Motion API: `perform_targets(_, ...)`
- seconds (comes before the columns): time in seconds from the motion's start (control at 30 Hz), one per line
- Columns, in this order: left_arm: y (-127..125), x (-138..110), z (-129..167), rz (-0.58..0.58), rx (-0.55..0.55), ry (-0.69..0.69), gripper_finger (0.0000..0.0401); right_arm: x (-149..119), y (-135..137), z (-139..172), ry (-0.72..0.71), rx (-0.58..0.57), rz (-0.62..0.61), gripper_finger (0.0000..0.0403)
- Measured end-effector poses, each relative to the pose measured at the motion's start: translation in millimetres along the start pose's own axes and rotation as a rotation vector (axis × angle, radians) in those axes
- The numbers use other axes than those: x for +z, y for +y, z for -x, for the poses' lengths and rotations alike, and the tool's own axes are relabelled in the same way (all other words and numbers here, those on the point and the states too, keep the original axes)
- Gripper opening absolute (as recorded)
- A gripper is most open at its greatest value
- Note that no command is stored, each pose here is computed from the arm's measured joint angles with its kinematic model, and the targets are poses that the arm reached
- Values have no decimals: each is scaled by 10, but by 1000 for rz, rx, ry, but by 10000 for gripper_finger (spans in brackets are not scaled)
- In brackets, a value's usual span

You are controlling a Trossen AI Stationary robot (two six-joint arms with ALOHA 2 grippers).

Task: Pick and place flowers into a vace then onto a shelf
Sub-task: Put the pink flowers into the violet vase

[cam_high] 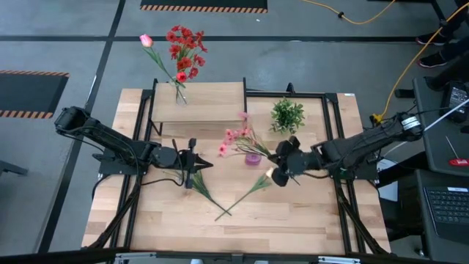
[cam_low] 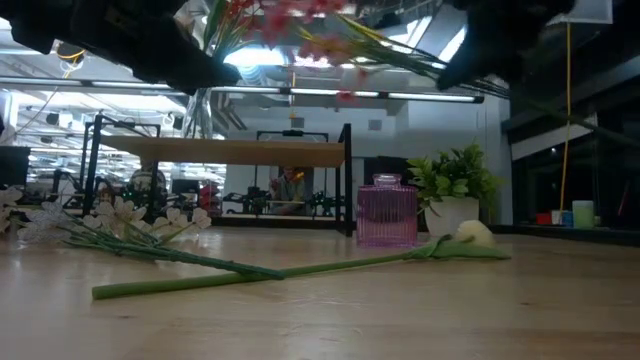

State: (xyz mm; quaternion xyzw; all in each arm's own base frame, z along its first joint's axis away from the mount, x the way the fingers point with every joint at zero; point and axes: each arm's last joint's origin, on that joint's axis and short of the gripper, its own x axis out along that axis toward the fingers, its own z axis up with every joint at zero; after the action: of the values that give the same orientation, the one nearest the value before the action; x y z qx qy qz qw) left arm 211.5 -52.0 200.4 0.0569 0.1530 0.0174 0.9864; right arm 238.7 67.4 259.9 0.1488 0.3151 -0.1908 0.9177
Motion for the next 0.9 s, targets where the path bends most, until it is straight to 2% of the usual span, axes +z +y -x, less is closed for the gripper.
perform_targets(0.2, 0, -19, 0, 0, -1, 19, 1, 299, -192, -153, -67, 88, 63, 1)
perform_targets(0.33, 0, -19, 0, 0, -1, 19, 1, 457, -314, -233, -175, 126, 88, 0)
perform_targets(0.47, 0, -19, 0, 3, -1, 19, 1, 421, -458, -380, -281, 228, 131, 0)
perform_targets(0.63, 0, -19, 0, 42, 0, 19, 1, 437, -643, -459, -384, 229, 208, 0)
perform_targets(0.77, 0, -19, 0, 52, 0, 19, 1, 528, -770, -462, -476, 304, 281, 0)
perform_targets(0.9, 0, -19, 0, 51, 2, 19, 1, 644, -959, -453, -544, 352, 291, 0)
